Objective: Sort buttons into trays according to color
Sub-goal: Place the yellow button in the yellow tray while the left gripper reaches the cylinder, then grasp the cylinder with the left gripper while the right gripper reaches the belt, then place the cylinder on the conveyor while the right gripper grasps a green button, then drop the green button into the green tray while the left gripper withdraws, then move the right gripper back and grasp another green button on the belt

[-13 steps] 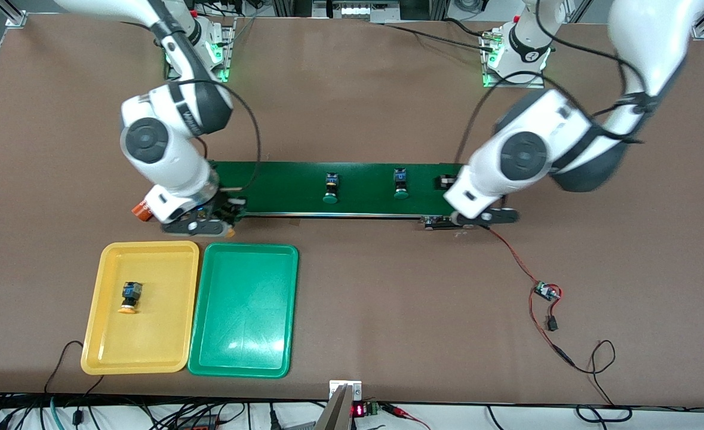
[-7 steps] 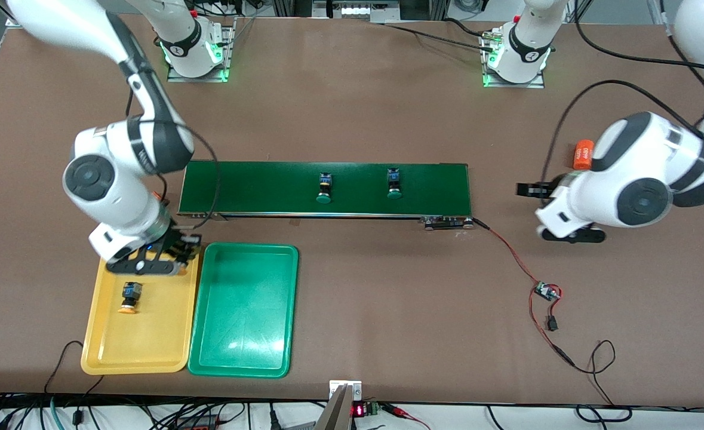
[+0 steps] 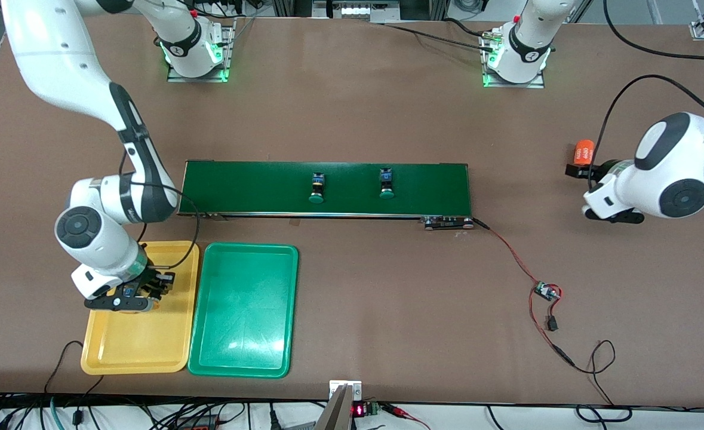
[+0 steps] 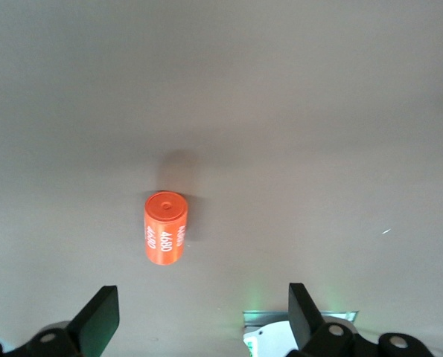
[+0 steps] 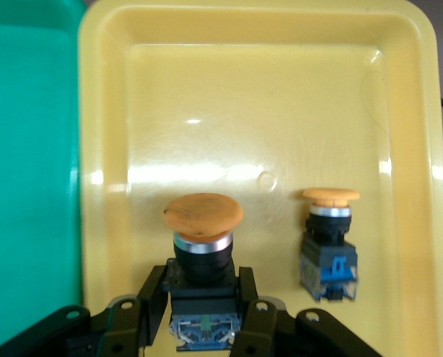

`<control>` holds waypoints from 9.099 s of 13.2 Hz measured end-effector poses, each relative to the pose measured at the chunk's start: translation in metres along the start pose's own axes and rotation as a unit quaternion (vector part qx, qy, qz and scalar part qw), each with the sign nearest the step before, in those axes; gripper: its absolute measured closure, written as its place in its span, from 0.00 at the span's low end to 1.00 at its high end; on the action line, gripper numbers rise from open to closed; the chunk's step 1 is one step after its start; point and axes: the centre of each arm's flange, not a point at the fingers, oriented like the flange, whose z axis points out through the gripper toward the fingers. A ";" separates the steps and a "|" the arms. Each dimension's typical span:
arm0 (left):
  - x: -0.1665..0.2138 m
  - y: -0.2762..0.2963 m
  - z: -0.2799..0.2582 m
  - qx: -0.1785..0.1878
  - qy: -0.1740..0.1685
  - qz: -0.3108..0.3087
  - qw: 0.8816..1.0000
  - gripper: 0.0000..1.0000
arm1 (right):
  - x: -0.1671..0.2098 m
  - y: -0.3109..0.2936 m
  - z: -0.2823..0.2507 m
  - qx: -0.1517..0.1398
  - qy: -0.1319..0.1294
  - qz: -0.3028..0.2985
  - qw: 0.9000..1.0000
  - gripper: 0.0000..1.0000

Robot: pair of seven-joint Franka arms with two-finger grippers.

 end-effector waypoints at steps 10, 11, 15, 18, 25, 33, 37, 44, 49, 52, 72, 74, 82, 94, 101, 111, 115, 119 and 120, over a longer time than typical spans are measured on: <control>-0.022 -0.054 0.137 -0.016 0.038 0.075 0.996 0.00 | 0.001 0.005 0.015 -0.007 0.012 -0.012 1.000 0.00; -0.022 -0.056 0.143 -0.021 0.036 0.075 0.996 0.00 | -0.001 -0.001 0.005 -0.001 0.005 -0.010 1.000 0.00; -0.020 -0.061 0.164 -0.033 0.025 0.075 0.996 0.11 | -0.016 -0.034 -0.075 0.013 -0.040 0.009 0.999 0.00; -0.017 -0.065 0.177 -0.030 0.021 0.080 0.996 0.23 | -0.044 -0.061 -0.134 0.042 -0.079 0.029 0.996 0.00; -0.002 -0.069 0.097 0.003 0.081 0.078 0.994 0.50 | -0.123 -0.116 -0.168 0.063 -0.112 0.056 0.990 0.00; 0.037 0.090 -0.118 0.025 0.132 0.129 0.982 0.50 | -0.182 -0.191 -0.166 0.073 -0.108 0.118 0.984 0.00; 0.046 0.198 -0.133 -0.050 0.095 0.070 0.992 0.50 | -0.198 -0.215 -0.145 0.073 -0.126 0.105 0.984 0.00; 0.067 0.348 -0.081 -0.111 0.062 -0.015 0.992 0.50 | -0.207 -0.223 -0.111 0.075 -0.145 0.074 0.984 0.00; 0.065 0.392 -0.057 -0.025 0.089 0.136 0.986 0.50 | -0.210 -0.223 -0.100 0.075 -0.149 0.043 0.985 0.27; 0.070 0.397 -0.033 0.059 0.080 0.251 0.963 0.50 | -0.209 -0.221 -0.099 0.075 -0.147 0.039 0.985 0.64; 0.017 0.480 0.007 0.333 0.059 0.476 0.812 0.00 | 0.014 -0.112 -0.115 0.098 0.019 0.058 0.993 0.69; 0.004 0.474 -0.024 0.315 0.081 0.461 0.826 0.00 | 0.028 -0.113 -0.090 0.110 0.043 0.066 0.991 0.69; 0.014 0.295 -0.182 0.164 0.178 0.269 0.932 0.00 | 0.025 -0.134 -0.040 0.104 0.060 0.042 0.992 0.48; -0.060 0.139 -0.291 0.004 0.258 -0.033 0.965 0.00 | -0.047 -0.143 -0.176 0.055 -0.014 0.016 0.998 0.00; -0.171 0.127 -0.307 0.010 0.319 -0.019 0.948 0.00 | -0.124 -0.123 -0.236 0.031 -0.084 0.029 0.996 0.00; -0.155 0.115 -0.284 -0.023 0.298 -0.025 0.954 0.00 | -0.215 -0.152 -0.180 0.063 -0.049 0.039 0.996 0.00; -0.155 0.113 -0.281 -0.021 0.288 -0.026 0.957 0.00 | -0.229 -0.169 -0.150 0.059 -0.081 0.022 0.995 0.00; -0.156 0.111 -0.282 -0.021 0.288 -0.028 0.957 0.00 | -0.234 -0.174 -0.131 0.059 -0.096 0.019 0.993 0.00; -0.156 0.111 -0.282 -0.021 0.288 -0.028 0.957 0.00 | -0.235 -0.175 -0.127 0.060 -0.097 0.019 0.993 0.00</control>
